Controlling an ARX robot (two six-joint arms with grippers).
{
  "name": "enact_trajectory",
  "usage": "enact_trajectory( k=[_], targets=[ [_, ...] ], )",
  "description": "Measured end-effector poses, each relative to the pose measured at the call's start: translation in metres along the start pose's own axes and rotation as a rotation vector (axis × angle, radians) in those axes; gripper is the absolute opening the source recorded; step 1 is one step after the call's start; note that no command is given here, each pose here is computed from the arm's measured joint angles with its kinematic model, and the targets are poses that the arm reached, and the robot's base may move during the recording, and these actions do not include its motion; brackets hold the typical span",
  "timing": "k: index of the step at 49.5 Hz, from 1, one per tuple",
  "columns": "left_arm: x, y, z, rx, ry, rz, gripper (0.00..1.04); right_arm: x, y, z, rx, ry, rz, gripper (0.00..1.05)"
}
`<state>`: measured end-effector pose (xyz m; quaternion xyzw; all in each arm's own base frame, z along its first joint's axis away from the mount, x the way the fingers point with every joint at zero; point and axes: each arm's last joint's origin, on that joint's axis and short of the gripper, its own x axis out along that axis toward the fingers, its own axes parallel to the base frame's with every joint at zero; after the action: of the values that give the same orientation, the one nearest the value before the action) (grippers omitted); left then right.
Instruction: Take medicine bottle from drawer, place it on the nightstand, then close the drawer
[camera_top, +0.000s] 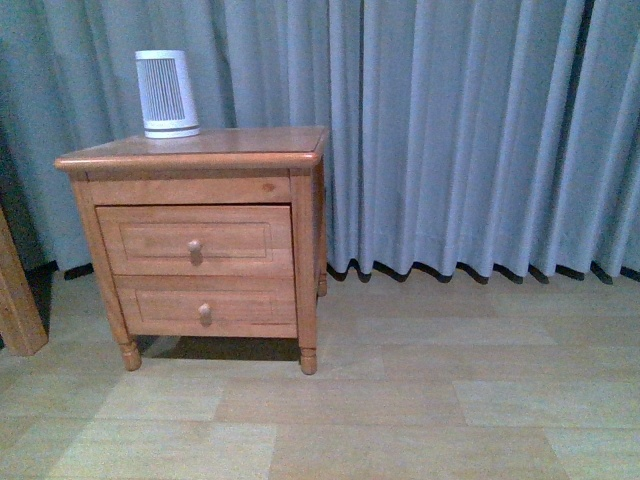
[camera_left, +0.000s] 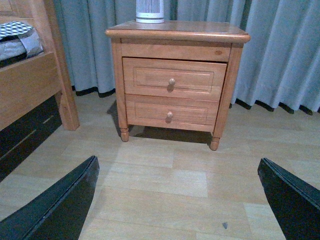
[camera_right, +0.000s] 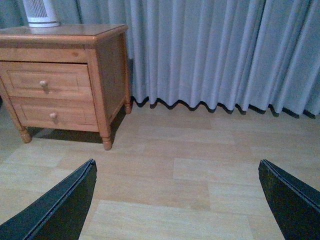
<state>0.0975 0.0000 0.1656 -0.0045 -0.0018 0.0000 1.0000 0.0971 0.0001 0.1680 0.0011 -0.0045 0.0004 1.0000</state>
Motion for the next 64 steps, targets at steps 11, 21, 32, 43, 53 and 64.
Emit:
enact_trajectory(
  k=[11,21,32,43,53,64],
  targets=[
    [0.0000,0.0000,0.0000,0.000,0.000,0.000,0.98,0.0000,0.0000,0.0001,0.000,0.000,0.000,0.98],
    [0.0000,0.0000,0.0000,0.000,0.000,0.000,0.98,0.0000,0.0000,0.0000,0.000,0.000,0.000,0.98],
    [0.0000,0.0000,0.0000,0.000,0.000,0.000,0.98,0.0000,0.0000,0.0000,0.000,0.000,0.000,0.98],
    [0.0000,0.0000,0.0000,0.000,0.000,0.000,0.98,0.0000,0.0000,0.0000,0.000,0.000,0.000,0.98],
    [0.0000,0.0001,0.0000,0.000,0.000,0.003,0.98,0.0000,0.0001,0.0001,0.000,0.000,0.005,0.98],
    [0.0000,0.0000,0.0000,0.000,0.000,0.000,0.98,0.0000,0.0000,0.0000,0.000,0.000,0.001,0.98]
  ],
)
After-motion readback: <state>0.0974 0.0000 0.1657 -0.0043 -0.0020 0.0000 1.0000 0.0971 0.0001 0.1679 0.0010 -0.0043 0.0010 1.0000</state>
